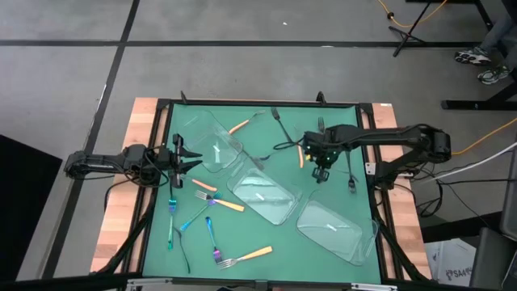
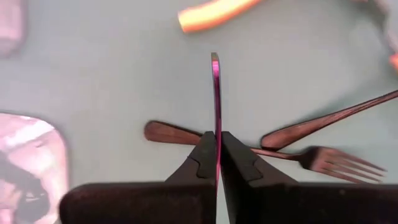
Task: Sort silverware by color (type)
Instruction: Put the blue fork into the center transparent bin
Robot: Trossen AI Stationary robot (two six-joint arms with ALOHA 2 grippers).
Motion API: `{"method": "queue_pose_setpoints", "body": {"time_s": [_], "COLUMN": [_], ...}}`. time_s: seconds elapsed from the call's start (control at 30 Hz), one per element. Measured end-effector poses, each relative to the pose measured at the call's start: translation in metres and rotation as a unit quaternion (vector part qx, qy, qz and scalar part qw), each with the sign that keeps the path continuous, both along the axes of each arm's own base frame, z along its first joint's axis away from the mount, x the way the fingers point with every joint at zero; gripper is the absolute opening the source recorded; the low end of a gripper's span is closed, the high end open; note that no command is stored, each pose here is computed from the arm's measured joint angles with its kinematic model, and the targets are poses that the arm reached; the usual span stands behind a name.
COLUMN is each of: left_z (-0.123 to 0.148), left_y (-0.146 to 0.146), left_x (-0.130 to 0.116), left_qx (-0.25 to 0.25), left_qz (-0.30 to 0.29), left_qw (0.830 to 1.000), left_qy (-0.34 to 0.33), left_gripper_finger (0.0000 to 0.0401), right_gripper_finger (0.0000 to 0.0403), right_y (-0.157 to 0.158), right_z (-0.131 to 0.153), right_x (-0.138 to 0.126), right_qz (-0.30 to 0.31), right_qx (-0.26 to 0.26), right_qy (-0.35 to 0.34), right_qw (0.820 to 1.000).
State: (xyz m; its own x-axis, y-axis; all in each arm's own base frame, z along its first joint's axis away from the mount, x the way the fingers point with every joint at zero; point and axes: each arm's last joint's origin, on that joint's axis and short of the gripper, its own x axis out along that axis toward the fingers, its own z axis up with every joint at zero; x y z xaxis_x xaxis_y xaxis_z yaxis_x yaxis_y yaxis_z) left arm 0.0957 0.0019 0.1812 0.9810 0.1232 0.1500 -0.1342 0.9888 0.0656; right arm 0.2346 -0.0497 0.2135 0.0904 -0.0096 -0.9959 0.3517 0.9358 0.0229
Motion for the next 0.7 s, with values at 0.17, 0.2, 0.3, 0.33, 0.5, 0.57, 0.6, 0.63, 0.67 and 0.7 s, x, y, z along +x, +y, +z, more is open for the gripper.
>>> {"method": "queue_pose_setpoints", "body": {"time_s": [0.17,0.2,0.3,0.33,0.5,0.57,0.6,0.63,0.67,0.7], "left_z": [0.0,0.0,0.0,0.0,0.0,0.0,0.0,0.0,0.0,0.0], "left_y": [0.0,0.0,0.0,0.0,0.0,0.0,0.0,0.0,0.0,0.0], "left_x": [0.0,0.0,0.0,0.0,0.0,0.0,0.0,0.0,0.0,0.0], "left_qx": [0.0,0.0,0.0,0.0,0.0,0.0,0.0,0.0,0.0,0.0], "left_qz": [0.0,0.0,0.0,0.0,0.0,0.0,0.0,0.0,0.0,0.0], "left_qw": [1.0,1.0,1.0,1.0,1.0,1.0,1.0,1.0,1.0,1.0], "left_qy": [0.0,0.0,0.0,0.0,0.0,0.0,0.0,0.0,0.0,0.0], "left_gripper_finger": [0.0086,0.0086,0.0086,0.0086,0.0086,0.0086,0.0086,0.0086,0.0086,0.0086], "right_gripper_finger": [0.0,0.0,0.0,0.0,0.0,0.0,0.0,0.0,0.0,0.0], "right_y": [-0.002,-0.003,-0.005,-0.005,-0.007,-0.007,-0.007,-0.007,-0.007,-0.006], "right_z": [0.039,0.047,0.072,0.08,0.116,0.128,0.133,0.138,0.142,0.146], "right_x": [0.011,0.014,0.021,0.024,0.032,0.035,0.037,0.039,0.041,0.043], "right_qz": [0.0,0.0,0.0,0.0,0.001,0.004,0.006,0.008,0.011,0.015], "right_qx": [-0.007,-0.009,-0.017,-0.02,-0.03,-0.027,-0.025,-0.023,-0.02,-0.015], "right_qy": [-0.031,-0.04,-0.081,-0.097,-0.17,-0.199,-0.215,-0.231,-0.25,-0.268], "right_qw": [1.0,0.999,0.997,0.995,0.985,0.98,0.976,0.973,0.968,0.963]}}
